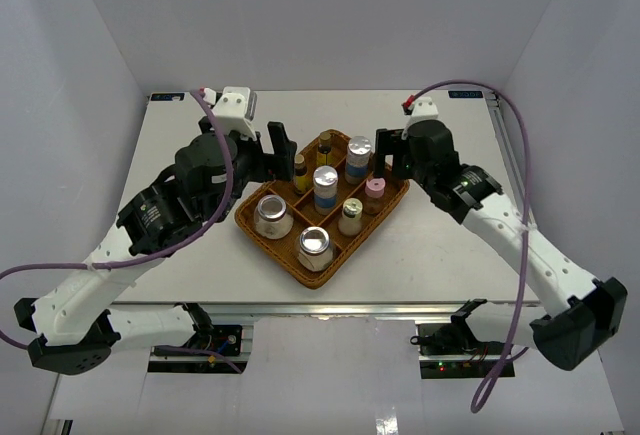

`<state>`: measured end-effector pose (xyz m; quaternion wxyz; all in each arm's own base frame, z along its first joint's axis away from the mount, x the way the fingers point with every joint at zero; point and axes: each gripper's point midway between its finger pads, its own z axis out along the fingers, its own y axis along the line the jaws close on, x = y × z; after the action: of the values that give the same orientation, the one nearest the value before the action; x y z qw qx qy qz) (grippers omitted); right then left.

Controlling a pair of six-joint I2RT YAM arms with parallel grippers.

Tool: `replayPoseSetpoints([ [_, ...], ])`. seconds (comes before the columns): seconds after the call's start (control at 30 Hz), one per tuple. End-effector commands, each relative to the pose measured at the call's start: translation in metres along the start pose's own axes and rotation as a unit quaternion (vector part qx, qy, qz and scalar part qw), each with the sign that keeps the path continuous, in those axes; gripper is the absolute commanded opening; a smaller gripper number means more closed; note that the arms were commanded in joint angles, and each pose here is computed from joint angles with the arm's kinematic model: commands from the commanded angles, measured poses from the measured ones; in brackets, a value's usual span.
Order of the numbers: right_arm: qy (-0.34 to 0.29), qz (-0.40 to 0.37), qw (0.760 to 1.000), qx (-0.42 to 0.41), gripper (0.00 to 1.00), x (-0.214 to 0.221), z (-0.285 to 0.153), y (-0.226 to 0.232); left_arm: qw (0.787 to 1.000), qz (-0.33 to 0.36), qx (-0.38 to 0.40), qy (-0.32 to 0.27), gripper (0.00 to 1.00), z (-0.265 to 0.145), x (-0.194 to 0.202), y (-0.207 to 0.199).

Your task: Organize the condiment bottles

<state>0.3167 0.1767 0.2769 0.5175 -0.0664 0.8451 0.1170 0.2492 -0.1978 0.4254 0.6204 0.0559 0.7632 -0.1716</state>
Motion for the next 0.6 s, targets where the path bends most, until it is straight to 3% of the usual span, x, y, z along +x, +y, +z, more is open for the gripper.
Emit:
replayPoseSetpoints([
  [0.0,-0.024,0.034,0.999,-0.003,0.90,-0.017,-0.043,-0.007,0.999,-0.013,0.047,0.011,0.98,-0.007,-0.006,-0.017],
  [0.13,-0.042,0.047,0.996,-0.057,0.90,-0.008,-0.067,0.001,0.993,-0.039,0.107,0.029,0.98,-0.007,0.019,-0.037],
  [0.33,-0.087,0.077,0.988,-0.097,0.90,-0.013,-0.104,0.002,0.992,-0.055,0.097,0.064,0.98,-0.003,0.058,-0.032],
  [0.57,-0.105,0.092,0.983,-0.123,0.90,-0.014,-0.120,0.005,0.990,-0.071,0.106,0.061,0.98,-0.009,0.064,-0.030],
])
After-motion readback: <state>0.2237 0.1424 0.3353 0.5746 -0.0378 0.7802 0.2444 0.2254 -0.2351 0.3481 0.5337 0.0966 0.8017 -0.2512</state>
